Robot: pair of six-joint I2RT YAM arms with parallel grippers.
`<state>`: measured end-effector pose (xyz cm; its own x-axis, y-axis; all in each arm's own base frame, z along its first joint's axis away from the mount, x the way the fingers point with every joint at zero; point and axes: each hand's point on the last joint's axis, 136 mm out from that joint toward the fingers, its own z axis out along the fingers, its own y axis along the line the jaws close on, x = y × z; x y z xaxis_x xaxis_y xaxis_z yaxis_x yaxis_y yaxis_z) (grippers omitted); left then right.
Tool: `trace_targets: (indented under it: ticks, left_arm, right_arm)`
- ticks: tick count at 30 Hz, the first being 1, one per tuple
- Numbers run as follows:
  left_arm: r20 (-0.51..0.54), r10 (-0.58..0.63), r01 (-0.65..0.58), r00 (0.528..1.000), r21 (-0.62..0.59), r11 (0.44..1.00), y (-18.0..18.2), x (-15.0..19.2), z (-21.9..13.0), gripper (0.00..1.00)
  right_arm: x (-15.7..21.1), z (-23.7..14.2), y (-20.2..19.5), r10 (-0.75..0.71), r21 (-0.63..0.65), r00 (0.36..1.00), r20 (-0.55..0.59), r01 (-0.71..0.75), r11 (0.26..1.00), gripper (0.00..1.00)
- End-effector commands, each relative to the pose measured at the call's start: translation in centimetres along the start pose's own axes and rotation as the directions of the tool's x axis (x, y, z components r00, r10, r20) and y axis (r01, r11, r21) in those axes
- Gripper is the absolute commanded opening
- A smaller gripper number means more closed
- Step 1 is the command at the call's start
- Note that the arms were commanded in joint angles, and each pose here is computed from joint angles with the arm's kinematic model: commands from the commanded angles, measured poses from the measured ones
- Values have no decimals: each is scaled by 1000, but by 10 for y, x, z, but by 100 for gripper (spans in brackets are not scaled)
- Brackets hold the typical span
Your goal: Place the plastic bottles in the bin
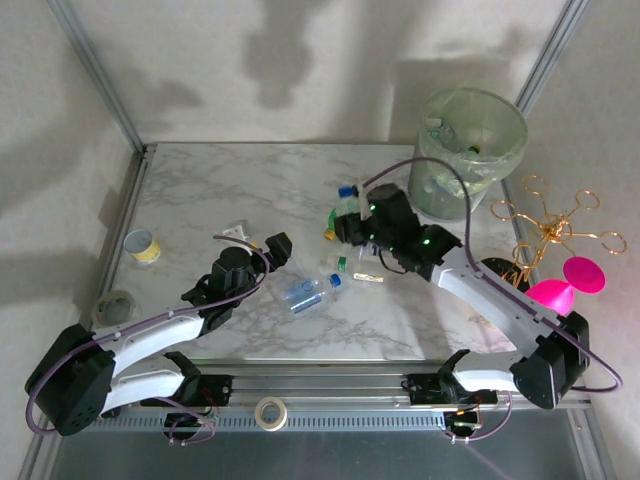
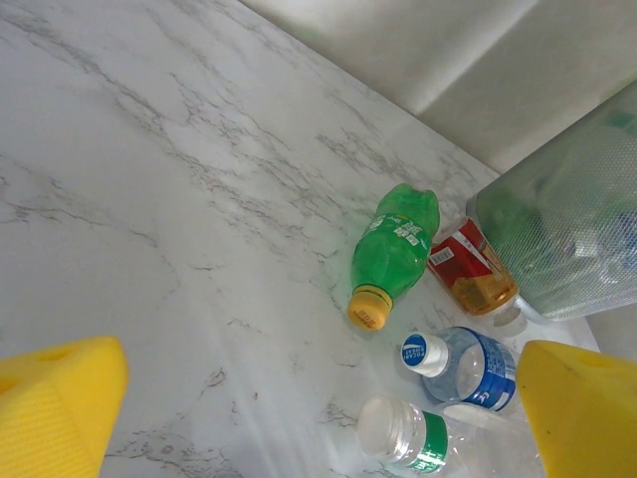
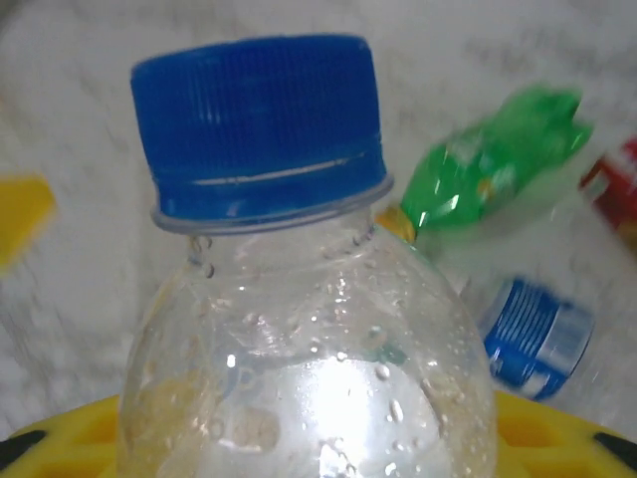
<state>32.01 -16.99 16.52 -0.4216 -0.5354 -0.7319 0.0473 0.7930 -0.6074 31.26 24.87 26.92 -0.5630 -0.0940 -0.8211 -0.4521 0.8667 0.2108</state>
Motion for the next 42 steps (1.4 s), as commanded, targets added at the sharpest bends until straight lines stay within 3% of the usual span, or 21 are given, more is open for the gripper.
trace_targets:
  ticks: [1, 7, 11, 16, 27, 35, 39, 42]
  left_arm:
    - [37, -13, 13, 999, 2, 1000, 1, -11, -3, 99]
    - [32, -8, 8, 999, 6, 1000, 1, -11, -3, 100]
    - [26, -7, 7, 1000, 8, 1000, 1, -11, -4, 100]
    - [35, -15, 15, 999, -1, 1000, 7, -10, -9, 100]
    - [52, -11, 13, 999, -36, 999, 20, -13, -24, 100]
    - [94, -36, 37, 995, -14, 999, 22, -22, -38, 100]
    - [96, -12, 11, 995, 9, 1000, 15, -26, -42, 100]
    - [77, 23, -24, 997, 14, 1000, 12, -26, -45, 100]
  right_arm:
    - [-89, -38, -17, 60, 9, 961, 271, -64, 998, 41]
    - [-174, -87, -99, 100, 159, 864, 494, -203, 966, 41]
    - [-209, -106, -155, 104, 245, 804, 586, -298, 923, 40]
    - [-226, -93, -203, 223, 163, 758, 613, -397, 903, 41]
    - [-208, -44, -271, 286, 255, 758, 586, -508, 823, 42]
    - [-179, -24, -291, 351, 266, 760, 547, -556, 788, 45]
    - [-173, -20, -298, 384, 256, 753, 535, -577, 775, 56]
    - [-171, -26, -301, 381, 279, 750, 541, -587, 760, 76]
